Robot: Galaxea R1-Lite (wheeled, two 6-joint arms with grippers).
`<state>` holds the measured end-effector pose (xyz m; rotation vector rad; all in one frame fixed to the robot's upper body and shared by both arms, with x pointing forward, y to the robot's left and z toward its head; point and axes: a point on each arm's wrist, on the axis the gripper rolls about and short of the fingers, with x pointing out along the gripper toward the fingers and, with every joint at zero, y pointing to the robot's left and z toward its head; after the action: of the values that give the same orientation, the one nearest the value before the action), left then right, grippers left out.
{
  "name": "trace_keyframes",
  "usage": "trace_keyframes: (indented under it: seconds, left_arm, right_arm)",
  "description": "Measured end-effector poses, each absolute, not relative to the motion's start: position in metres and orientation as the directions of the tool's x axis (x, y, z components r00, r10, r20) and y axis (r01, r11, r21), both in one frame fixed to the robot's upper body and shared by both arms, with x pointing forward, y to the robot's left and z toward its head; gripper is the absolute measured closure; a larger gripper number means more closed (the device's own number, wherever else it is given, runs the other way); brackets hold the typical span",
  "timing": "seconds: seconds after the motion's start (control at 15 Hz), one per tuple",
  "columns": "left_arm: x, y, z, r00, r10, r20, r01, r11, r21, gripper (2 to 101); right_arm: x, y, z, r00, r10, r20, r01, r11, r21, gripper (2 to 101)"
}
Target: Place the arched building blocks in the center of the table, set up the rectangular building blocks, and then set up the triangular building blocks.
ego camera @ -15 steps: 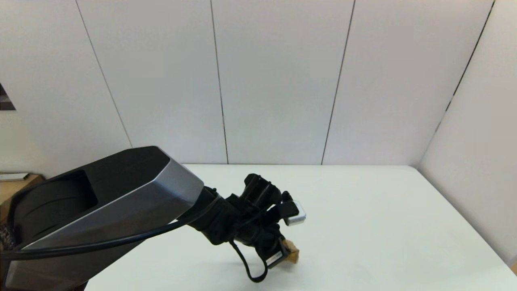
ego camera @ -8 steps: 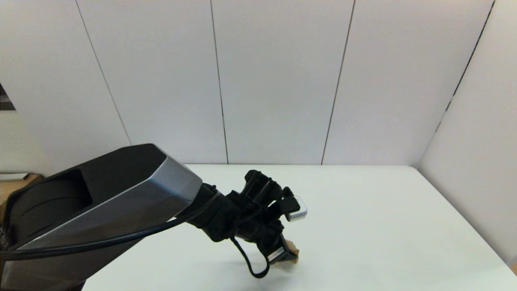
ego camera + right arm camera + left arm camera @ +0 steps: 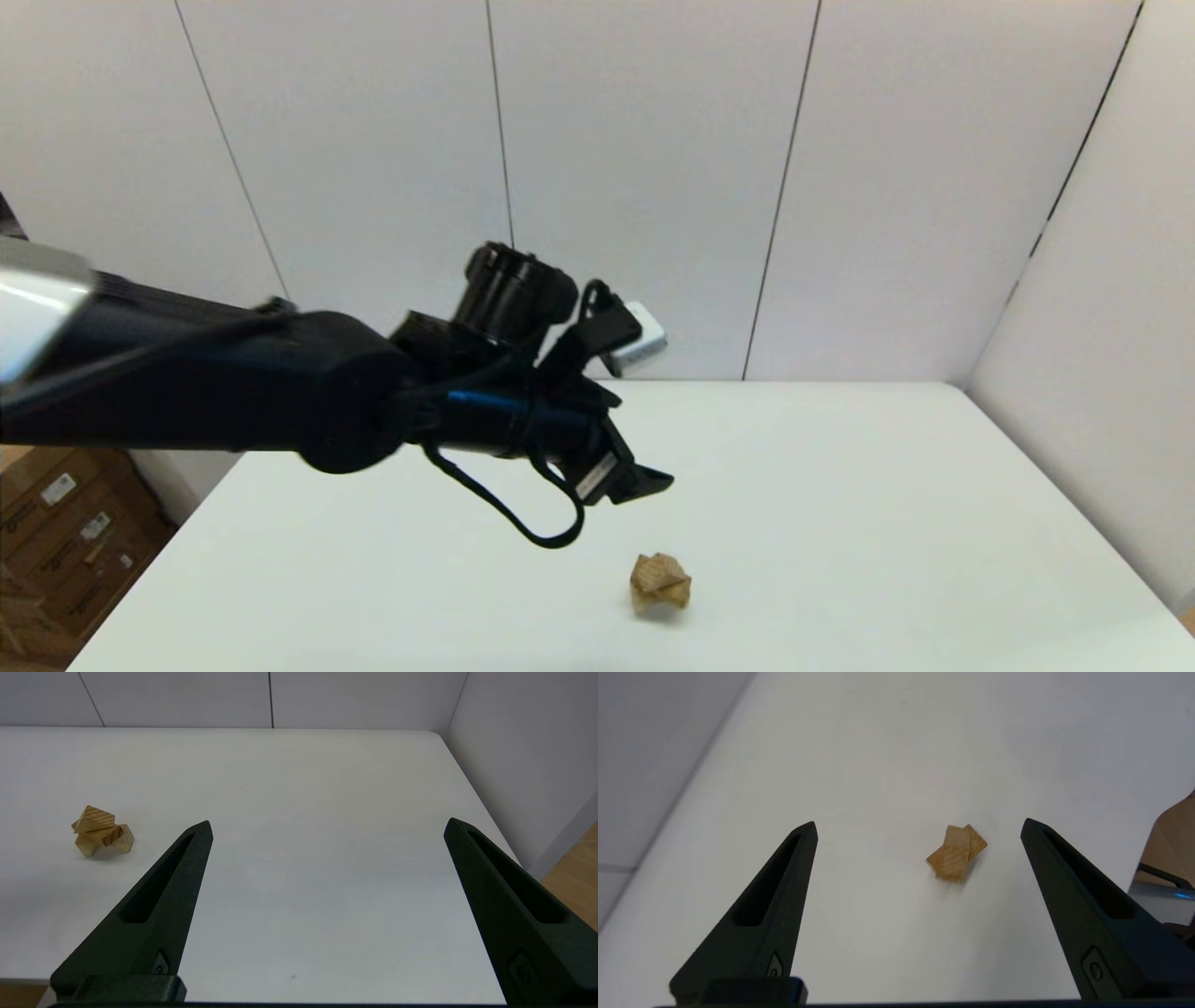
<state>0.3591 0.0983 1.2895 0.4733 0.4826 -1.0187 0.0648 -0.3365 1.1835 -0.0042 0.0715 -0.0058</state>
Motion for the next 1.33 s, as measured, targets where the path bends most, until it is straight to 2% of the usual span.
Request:
trace_keyframes:
  seconds: [0.27, 0.47, 0.87, 1.13, 1.33]
  left_arm:
    - [0.303, 0.160, 1.361, 0.650, -0.590, -0.479, 0.740, 0.634, 0.222, 11.4]
    - [0.260, 0.205, 1.381, 0.782, -0.479, -0.400, 0.598, 0.758, 0.262, 9.4]
    - [0.195, 0.300, 1.378, 0.952, -0.167, -0.255, 0.233, 0.938, 0.256, 7.2]
    - [0.139, 0.329, 1.361, 0.990, 0.008, -0.143, 0.026, 0.973, 0.231, 6.4]
    - [0.101, 0.337, 1.336, 0.992, 0.079, -0.102, -0.054, 0.973, 0.225, 6.2]
  right_arm:
    - [0.065, -0.336, 1.184, 0.997, -0.006, -0.071, 0.006, 1.000, -0.004, 4.3]
    - [0.065, -0.336, 1.184, 0.997, -0.006, -0.071, 0.006, 1.000, -0.004, 4.3]
    - [0.065, -0.336, 1.184, 0.997, -0.006, -0.071, 0.006, 1.000, -0.004, 4.3]
    - [0.065, -0.336, 1.183, 0.997, -0.006, -0.071, 0.006, 1.000, -0.004, 4.3]
    - [0.065, -0.336, 1.183, 0.997, -0.006, -0.072, 0.006, 1.000, -0.004, 4.3]
